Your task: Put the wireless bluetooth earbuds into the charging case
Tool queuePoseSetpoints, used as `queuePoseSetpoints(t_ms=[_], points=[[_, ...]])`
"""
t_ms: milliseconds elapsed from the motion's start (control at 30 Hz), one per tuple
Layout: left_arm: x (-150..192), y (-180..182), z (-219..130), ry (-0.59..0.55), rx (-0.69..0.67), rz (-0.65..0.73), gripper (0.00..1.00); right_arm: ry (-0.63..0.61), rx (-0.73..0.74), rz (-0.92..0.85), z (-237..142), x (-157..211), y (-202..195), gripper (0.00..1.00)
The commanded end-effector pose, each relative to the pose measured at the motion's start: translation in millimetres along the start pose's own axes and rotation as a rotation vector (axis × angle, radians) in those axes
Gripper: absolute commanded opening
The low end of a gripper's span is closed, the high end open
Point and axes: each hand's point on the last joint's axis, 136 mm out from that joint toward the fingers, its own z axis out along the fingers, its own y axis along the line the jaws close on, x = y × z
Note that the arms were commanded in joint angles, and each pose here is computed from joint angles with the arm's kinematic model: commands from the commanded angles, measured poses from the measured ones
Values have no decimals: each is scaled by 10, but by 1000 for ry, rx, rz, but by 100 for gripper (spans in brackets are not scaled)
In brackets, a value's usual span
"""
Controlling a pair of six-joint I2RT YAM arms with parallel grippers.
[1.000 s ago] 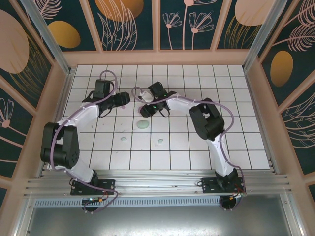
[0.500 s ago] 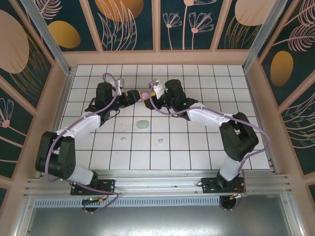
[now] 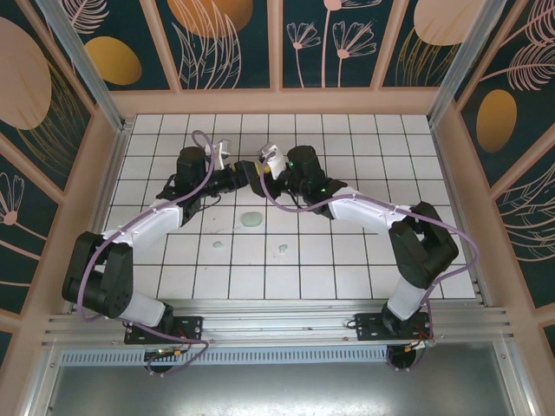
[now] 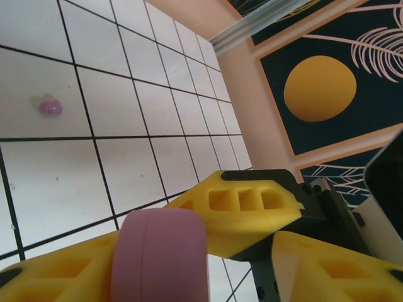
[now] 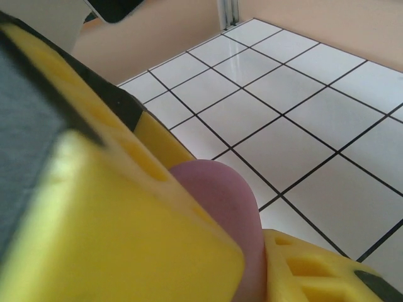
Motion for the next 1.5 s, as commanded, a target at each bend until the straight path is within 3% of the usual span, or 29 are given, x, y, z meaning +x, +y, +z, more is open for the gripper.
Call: queuePoseSetpoints(t_ms=[0,133,200,267,333,467,600,833,967,1200,1467], points=[[24,-150,-39,-1,46,35,45,-115,2,-42,-171,-357,98,27],[-6,-105,-58,-7,-4,77,24,-117,28,-49,-238,-369,77,28],[-39,-124,-65,-16,-9,106,16,-111,40,-45,-275,-364,63,34],[-100,-157,-75,-35,-15,151,14,-109,35,-28,-309,-380,79,46],[-186,-146,-94,-68,-48,220,13,-103,25,17,-370,-405,88,53],[-331,97,-105,-125,-213,340,12,-58,35,155,-607,-293,-9,56],[-308,537,56,-93,-451,416,9,-26,164,314,-952,-65,-385,57],[-60,1162,465,10,-885,641,15,-6,459,488,-1497,334,-1030,57],[-20,1511,545,53,-1083,730,17,-21,502,561,-1687,451,-1186,57],[-20,1724,480,76,-1236,772,23,-21,521,602,-1797,589,-1298,58],[230,2067,555,203,-1376,833,33,-11,494,644,-1699,671,-1334,58]])
